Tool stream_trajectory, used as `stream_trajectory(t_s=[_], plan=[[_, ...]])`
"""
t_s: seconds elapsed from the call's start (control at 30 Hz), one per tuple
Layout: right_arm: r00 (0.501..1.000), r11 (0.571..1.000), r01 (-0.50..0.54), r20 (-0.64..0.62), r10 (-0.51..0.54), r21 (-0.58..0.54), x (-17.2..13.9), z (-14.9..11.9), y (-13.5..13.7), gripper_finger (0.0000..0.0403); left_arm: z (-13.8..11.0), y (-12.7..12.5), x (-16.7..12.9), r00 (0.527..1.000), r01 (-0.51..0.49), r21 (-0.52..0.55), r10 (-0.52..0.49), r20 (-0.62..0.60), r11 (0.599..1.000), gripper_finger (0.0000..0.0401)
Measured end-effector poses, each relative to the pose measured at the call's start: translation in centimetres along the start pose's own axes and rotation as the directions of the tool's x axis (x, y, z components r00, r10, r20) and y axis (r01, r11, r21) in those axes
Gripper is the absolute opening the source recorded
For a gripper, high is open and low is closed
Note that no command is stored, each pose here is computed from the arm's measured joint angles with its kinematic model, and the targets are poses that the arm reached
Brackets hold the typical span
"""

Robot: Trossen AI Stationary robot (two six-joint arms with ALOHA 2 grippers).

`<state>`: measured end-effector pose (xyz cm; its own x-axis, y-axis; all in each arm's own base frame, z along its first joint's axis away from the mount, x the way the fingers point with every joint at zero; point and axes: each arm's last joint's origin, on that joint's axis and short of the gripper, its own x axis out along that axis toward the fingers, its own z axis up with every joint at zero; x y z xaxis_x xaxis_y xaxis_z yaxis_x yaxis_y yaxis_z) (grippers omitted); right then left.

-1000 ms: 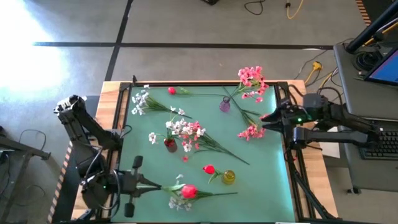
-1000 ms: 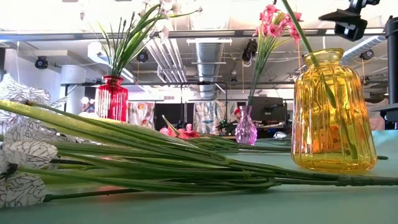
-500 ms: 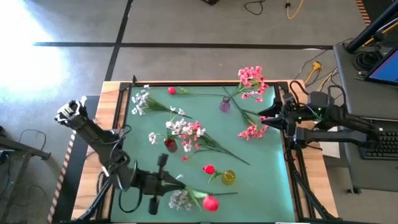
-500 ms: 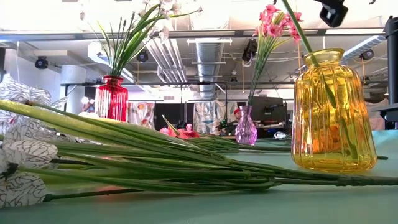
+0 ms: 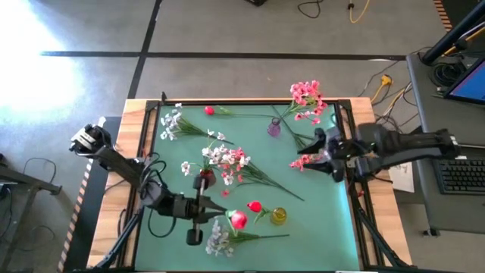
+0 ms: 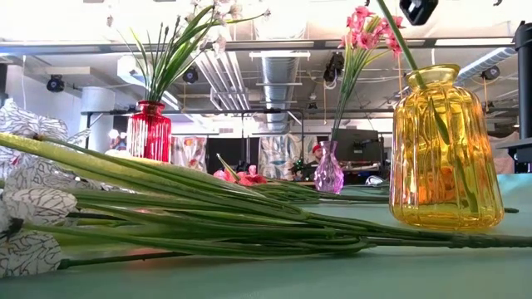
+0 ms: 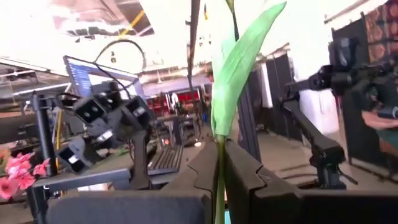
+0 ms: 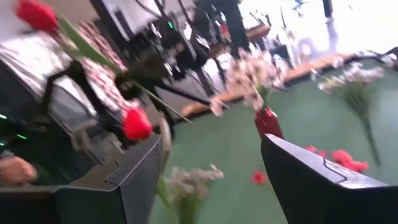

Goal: Sort flowers into vase by color
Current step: Put the bottom red tulip into the yellow flower vase

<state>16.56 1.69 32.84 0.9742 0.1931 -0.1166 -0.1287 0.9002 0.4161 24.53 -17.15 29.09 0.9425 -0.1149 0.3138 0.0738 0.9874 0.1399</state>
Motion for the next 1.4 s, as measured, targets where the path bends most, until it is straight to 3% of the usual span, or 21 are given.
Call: stream_trajectory(t_s=[0.2,0.5,0.8,1.0,1.33,1.4], plan=[[0.999,0.996,0.023,0.039,-0.019,-0.085,1.1,-0.4,1.5,0.0265,-0.7,0.5,-0.7,0.998,-0.028,-0.033,0.03,0.058,0.999,0.0],[0.995,0.987,-0.071,0.063,0.081,-0.144,3.1,-0.5,3.5,0.0265,-1.7,0.6,0.0,0.998,-0.048,-0.023,0.049,0.047,0.999,0.0],[0.993,0.983,-0.108,0.026,0.113,-0.15,4.1,-0.6,4.7,0.0265,-2.3,0.2,0.6,0.996,-0.06,-0.032,0.062,0.068,0.998,0.0],[0.976,0.959,-0.155,0.114,0.186,-0.237,5.5,0.3,6.1,0.0265,-1.8,0.9,1.9,0.989,-0.109,-0.014,0.11,0.103,0.994,0.0],[0.974,0.904,-0.12,0.129,0.188,-0.41,10.4,2.6,8.2,0.0265,-1.1,2.7,3.3,0.976,-0.178,-0.02,0.179,0.125,0.984,0.0],[0.979,0.898,-0.071,0.143,0.146,-0.434,11.5,3.2,8.6,0.0265,-1.2,2.8,3.4,0.976,-0.18,-0.018,0.181,0.123,0.983,0.0]])
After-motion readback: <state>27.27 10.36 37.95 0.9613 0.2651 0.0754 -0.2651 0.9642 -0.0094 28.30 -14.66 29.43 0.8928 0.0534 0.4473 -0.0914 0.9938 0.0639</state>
